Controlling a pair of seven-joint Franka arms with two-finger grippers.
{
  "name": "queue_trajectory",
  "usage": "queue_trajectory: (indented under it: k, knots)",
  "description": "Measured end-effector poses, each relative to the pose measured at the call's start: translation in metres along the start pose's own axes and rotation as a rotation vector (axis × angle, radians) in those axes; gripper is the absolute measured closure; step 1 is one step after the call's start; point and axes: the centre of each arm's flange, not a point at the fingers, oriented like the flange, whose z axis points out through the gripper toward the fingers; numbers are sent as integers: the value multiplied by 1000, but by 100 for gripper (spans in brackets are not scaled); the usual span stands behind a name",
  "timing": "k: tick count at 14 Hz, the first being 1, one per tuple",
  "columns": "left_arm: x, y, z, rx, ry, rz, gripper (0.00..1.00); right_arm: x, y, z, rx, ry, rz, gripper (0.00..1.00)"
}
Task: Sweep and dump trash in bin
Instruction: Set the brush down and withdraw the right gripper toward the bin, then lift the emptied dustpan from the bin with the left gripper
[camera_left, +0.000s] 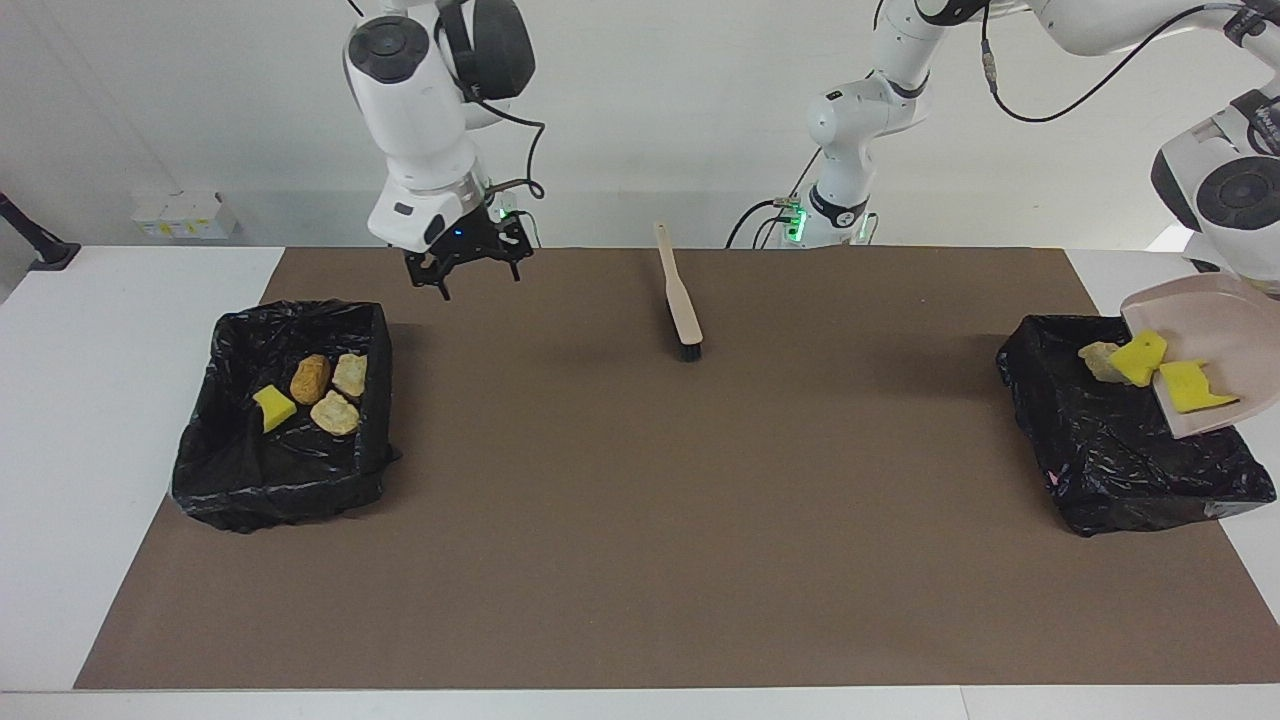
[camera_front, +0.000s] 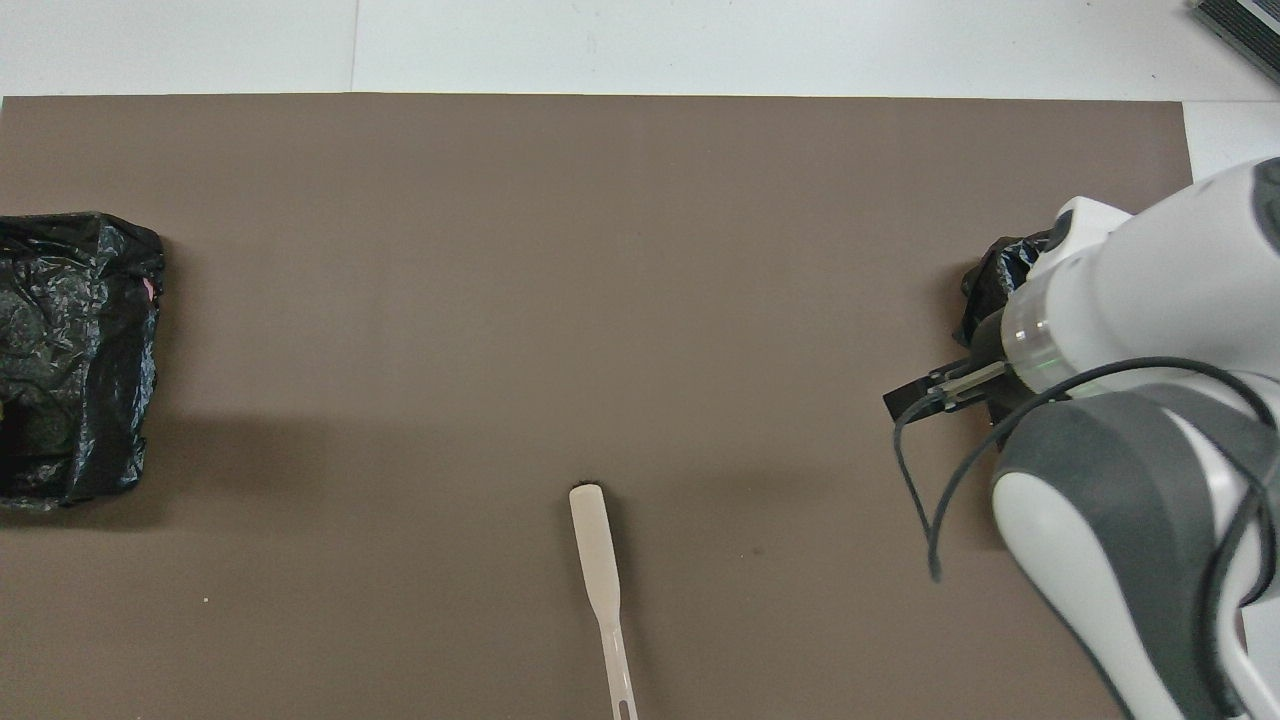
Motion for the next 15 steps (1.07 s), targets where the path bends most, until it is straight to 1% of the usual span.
queue_trajectory:
  k: [2,5,7,9,11,13,14,15]
  knots:
    - [-1,-2,-16,-27,-79,-2,68,-7,39,-3,-11,3,-9,0]
    - [-12,-2,-33,-26,-150,-8,68,-18,79,-4,-21,1,45,0]
    - [-19,2,-44,-30,-185,-11,68,-28,110,-4,-21,1,102,0]
    - [-19,3,-52,-44,-201,-27,68,-35,131,-12,-24,19,149,0]
    - [-13,3,-65,-64,-221,-105,68,-35,134,-29,-32,51,217,0]
    - [-6,1,-80,-67,-232,-148,68,-34,130,-37,-30,48,275,0]
    - [-2,0,-86,-58,-228,-164,68,-34,129,-37,-29,45,285,0]
    - [3,-2,-93,-44,-201,-191,68,-32,129,-36,-28,44,287,0]
